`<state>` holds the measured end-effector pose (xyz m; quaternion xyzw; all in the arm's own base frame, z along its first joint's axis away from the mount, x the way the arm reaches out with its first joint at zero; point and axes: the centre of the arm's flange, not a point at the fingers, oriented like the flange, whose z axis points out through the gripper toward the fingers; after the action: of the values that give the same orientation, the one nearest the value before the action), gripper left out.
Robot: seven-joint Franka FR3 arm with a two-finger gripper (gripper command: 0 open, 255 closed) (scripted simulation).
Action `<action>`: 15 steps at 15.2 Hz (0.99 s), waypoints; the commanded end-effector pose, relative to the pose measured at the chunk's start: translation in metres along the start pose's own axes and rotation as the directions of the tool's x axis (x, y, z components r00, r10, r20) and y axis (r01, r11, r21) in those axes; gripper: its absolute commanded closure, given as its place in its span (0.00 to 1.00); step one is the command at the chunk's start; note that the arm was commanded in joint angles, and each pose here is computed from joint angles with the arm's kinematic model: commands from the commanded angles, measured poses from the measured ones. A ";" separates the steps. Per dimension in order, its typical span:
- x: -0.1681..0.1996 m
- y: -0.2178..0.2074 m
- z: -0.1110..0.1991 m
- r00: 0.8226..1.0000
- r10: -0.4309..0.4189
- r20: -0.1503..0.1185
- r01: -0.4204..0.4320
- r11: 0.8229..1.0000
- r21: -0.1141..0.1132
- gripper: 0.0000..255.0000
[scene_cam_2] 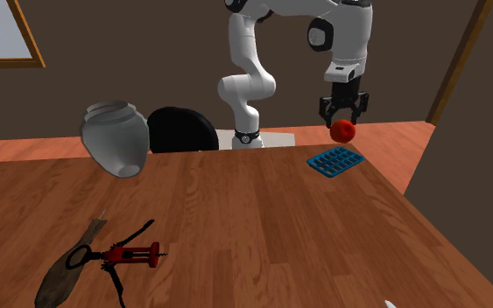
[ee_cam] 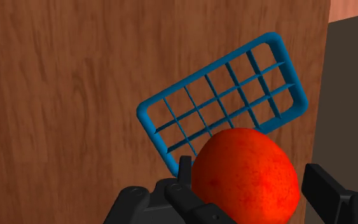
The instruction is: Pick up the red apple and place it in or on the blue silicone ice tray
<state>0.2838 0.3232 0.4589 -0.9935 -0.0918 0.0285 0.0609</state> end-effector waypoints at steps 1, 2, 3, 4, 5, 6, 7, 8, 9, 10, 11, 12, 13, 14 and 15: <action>-0.026 -0.020 0.002 1.000 0.001 0.000 -0.001 1.000 0.000 1.00; -0.026 -0.019 0.007 1.000 0.001 0.000 -0.001 1.000 0.000 1.00; -0.026 -0.019 0.012 1.000 0.001 0.000 -0.001 1.000 0.000 1.00; -0.025 -0.018 0.018 1.000 0.001 0.000 -0.001 1.000 0.000 1.00; -0.025 -0.017 0.023 1.000 0.001 0.000 -0.001 1.000 0.000 1.00; -0.025 -0.017 0.028 1.000 0.001 0.000 -0.001 1.000 0.000 1.00; -0.025 -0.016 0.033 1.000 0.001 0.000 -0.001 1.000 0.000 1.00; -0.024 -0.015 0.039 1.000 0.001 0.000 -0.001 1.000 0.000 1.00; -0.024 -0.015 0.044 1.000 0.001 0.000 -0.001 1.000 0.000 1.00; -0.024 -0.014 0.049 1.000 0.001 0.000 -0.001 1.000 0.000 1.00; -0.024 -0.013 0.054 1.000 0.001 0.000 -0.001 1.000 0.000 1.00; -0.023 -0.013 0.060 1.000 0.001 0.000 -0.001 1.000 0.000 1.00; -0.023 -0.012 0.065 1.000 0.001 0.000 -0.001 1.000 0.000 1.00; -0.023 -0.011 0.070 1.000 0.001 0.000 -0.001 1.000 0.000 1.00; -0.023 -0.011 0.075 1.000 0.001 0.000 -0.001 1.000 0.000 1.00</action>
<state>0.2546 0.3386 0.3914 -0.9936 -0.0911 0.0288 0.0607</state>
